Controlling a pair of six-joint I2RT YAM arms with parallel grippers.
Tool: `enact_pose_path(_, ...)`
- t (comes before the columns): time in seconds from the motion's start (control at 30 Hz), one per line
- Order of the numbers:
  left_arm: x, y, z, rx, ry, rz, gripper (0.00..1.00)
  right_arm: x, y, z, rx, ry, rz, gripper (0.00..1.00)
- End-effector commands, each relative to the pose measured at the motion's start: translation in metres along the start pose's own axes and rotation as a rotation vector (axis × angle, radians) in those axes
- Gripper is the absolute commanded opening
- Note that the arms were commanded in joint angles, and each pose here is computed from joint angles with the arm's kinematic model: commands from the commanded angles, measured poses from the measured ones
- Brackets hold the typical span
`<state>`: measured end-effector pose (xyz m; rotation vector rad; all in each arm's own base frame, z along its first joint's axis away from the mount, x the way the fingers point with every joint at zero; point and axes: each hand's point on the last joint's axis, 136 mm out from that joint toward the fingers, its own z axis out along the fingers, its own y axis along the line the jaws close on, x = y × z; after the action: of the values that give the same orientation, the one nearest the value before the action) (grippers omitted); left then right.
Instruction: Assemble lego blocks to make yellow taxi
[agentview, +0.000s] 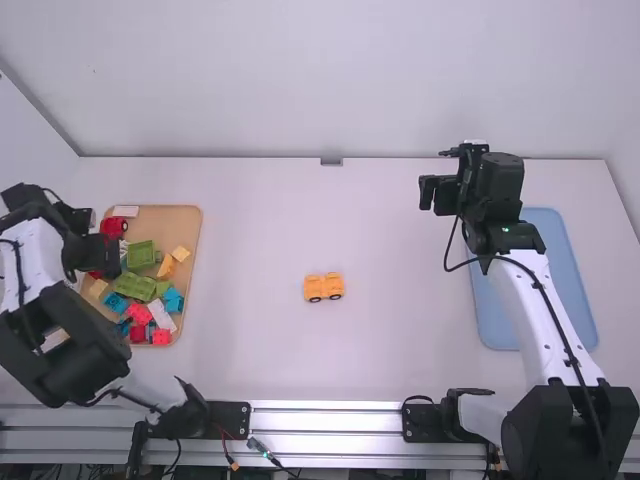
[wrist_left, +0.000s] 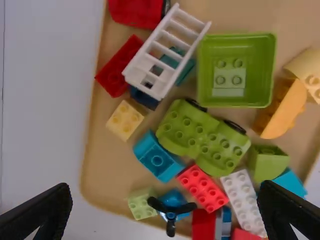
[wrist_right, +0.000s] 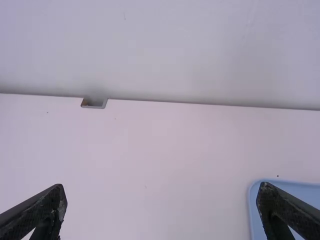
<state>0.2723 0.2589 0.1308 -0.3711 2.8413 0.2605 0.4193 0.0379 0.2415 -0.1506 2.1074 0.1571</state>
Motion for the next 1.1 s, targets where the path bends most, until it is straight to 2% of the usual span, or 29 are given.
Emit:
enact_pose_path(0.0,0.007,-0.003,0.014,0.135,-0.035,0.148,0.99,0.004,0.002,0.002,-0.006,0.009,0.002,0.99)
enact_pose_path(0.13,0.009,0.003,0.034,0.175,-0.061,0.329,0.99,0.003,0.001,0.002,-0.004,0.005,0.002,0.99)
enact_pose_path(0.27,0.012,0.013,0.054,0.137,-0.014,0.392,1.00,0.002,0.001,0.002,-0.005,0.001,0.002,0.99)
enact_pose_path(0.47,0.011,0.022,0.078,0.130,-0.020,0.503,0.92,0.002,0.001,0.002,-0.004,0.001,0.001,0.99)
enact_pose_path(0.57,0.016,0.026,0.083,0.139,-0.018,0.514,0.89,0.002,0.002,0.002,-0.006,0.002,0.000,0.99)
enact_pose_path(0.83,0.022,0.038,0.092,0.201,-0.108,0.474,0.83,-0.002,0.002,0.002,-0.005,-0.015,0.002,0.99)
enact_pose_path(1.07,0.029,0.036,0.105,0.227,-0.087,0.511,0.79,-0.002,0.002,0.002,-0.006,-0.014,0.001,0.99)
